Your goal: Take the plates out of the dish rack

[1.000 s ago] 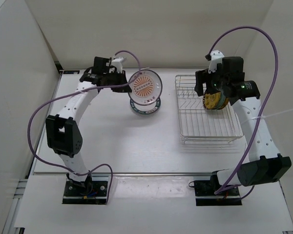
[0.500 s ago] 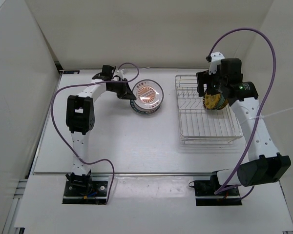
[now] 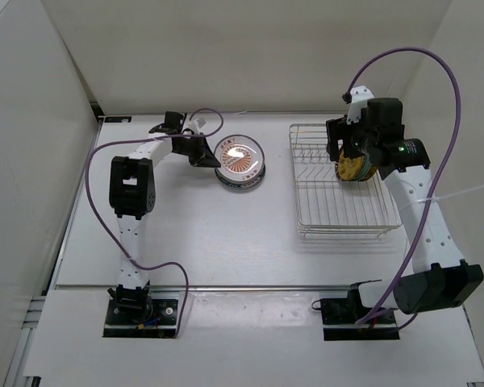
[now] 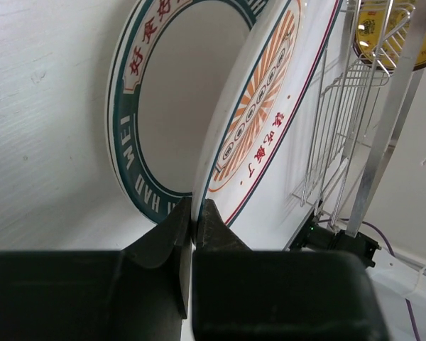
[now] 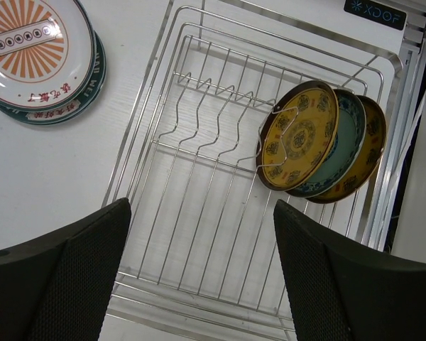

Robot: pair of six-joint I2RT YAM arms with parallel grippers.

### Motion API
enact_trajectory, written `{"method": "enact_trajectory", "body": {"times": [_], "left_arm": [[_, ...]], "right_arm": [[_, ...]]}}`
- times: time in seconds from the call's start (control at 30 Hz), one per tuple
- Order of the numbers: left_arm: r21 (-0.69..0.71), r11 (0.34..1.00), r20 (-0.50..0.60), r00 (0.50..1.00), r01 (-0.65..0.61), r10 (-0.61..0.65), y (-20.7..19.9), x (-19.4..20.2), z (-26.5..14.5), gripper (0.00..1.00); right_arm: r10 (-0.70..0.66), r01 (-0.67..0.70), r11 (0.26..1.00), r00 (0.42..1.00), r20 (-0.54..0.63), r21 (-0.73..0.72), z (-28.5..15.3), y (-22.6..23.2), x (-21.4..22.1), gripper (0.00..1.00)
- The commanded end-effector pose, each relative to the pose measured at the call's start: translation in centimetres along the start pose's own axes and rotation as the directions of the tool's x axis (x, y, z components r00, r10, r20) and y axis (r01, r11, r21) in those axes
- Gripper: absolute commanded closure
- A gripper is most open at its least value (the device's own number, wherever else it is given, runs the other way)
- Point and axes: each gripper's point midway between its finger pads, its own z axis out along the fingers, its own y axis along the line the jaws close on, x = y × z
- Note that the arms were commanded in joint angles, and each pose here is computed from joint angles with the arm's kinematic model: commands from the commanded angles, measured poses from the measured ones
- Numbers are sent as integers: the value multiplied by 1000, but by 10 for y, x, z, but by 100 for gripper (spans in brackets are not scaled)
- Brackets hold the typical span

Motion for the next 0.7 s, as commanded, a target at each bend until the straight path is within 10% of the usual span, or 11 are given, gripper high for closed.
{"method": "enact_trajectory", "body": {"times": [0.0, 0.43, 0.67], "left_arm": [[71, 996, 20, 999, -51, 49, -29, -11, -11, 88], [76, 995, 19, 998, -63, 61, -39, -3, -15, 66], [74, 987, 49, 989, -143, 139, -68, -7, -35, 37]], "right_arm": [[-8, 8, 1000, 999, 49, 1, -6, 0, -10, 16], [-9, 10, 1000, 998, 67, -5, -13, 3, -8, 17], [-10, 10, 1000, 997, 75, 5, -18, 1, -7, 17]]}}
